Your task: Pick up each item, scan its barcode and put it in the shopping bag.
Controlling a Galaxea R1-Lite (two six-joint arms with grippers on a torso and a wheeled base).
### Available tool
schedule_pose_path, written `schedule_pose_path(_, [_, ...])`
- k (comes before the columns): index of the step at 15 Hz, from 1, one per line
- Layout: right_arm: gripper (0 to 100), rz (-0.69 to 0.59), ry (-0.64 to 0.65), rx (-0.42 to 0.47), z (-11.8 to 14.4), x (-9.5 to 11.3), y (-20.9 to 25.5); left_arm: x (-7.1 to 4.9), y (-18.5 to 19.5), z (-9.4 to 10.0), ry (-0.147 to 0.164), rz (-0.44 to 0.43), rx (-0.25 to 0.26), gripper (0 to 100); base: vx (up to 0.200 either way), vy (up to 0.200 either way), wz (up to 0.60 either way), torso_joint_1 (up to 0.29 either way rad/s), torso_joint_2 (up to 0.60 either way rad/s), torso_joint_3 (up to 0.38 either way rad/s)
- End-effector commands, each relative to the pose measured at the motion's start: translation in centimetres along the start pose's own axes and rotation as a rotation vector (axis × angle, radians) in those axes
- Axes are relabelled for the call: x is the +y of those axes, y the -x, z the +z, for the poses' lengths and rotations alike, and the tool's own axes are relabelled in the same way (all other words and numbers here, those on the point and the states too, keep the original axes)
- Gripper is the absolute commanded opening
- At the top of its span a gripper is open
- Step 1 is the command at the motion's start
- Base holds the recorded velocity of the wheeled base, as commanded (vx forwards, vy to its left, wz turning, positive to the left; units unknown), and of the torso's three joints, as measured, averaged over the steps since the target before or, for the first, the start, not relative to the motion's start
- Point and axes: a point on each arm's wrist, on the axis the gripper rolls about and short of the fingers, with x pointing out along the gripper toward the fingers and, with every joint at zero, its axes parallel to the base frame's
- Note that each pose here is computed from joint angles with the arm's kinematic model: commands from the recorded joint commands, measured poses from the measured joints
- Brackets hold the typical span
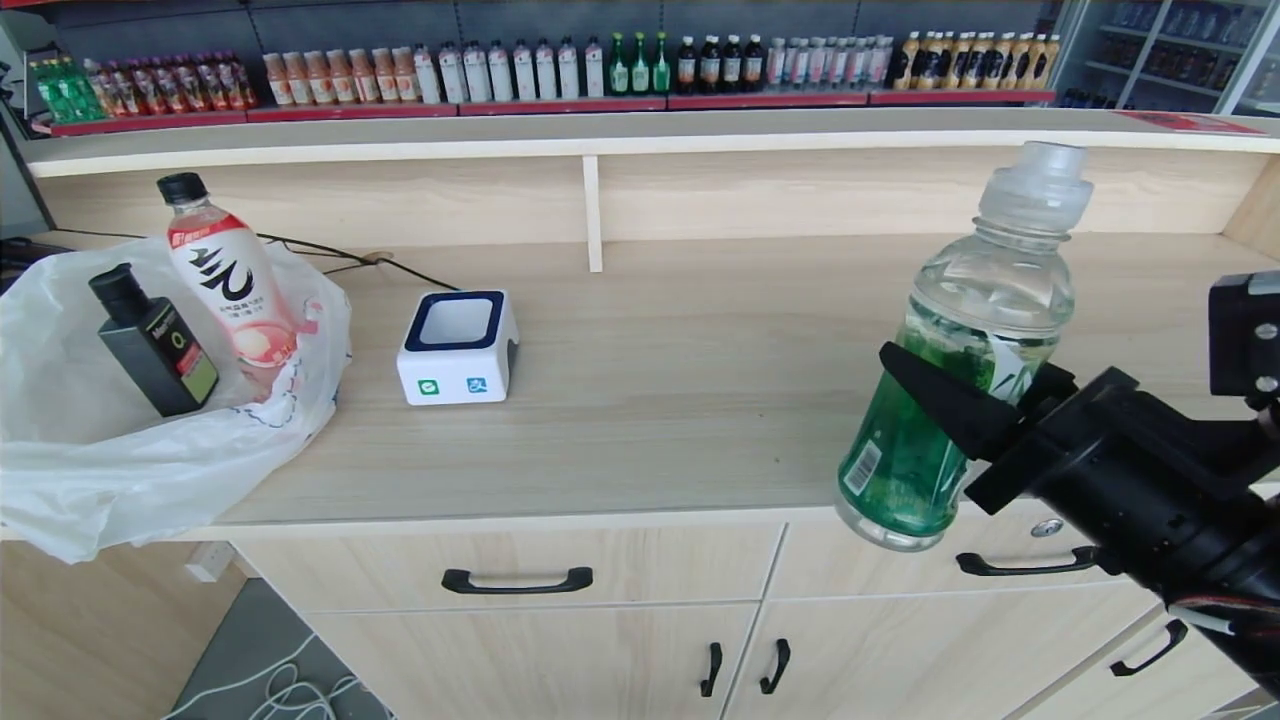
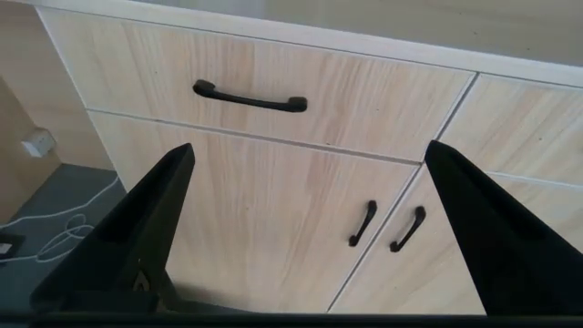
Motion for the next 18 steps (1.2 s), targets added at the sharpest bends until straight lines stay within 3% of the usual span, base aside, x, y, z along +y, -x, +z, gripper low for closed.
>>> schedule_pose_path(1, [0,-0.041,0.003,-0.002,0.0,-1.0,0.0,0.0,0.0,0.0,0.001,-0.001,0.000,100,0.000,0.000,0.00,0.000,0.00,0.000])
schedule_pose_path(11, [0,-0.126,0.033,-0.077,1.3,-3.0,-0.3,0.0,0.0,0.0,0.000,-0.001,0.000,100,-0.020,0.000,0.00,0.000,0.00,0.001])
schedule_pose_path(18, [0,-0.142,0.035,-0.079,1.3,-3.3,-0.4,0.0,0.0,0.0,0.003,0.001,0.000,100,0.000,0.200,0.00,0.004,0.00,0.003])
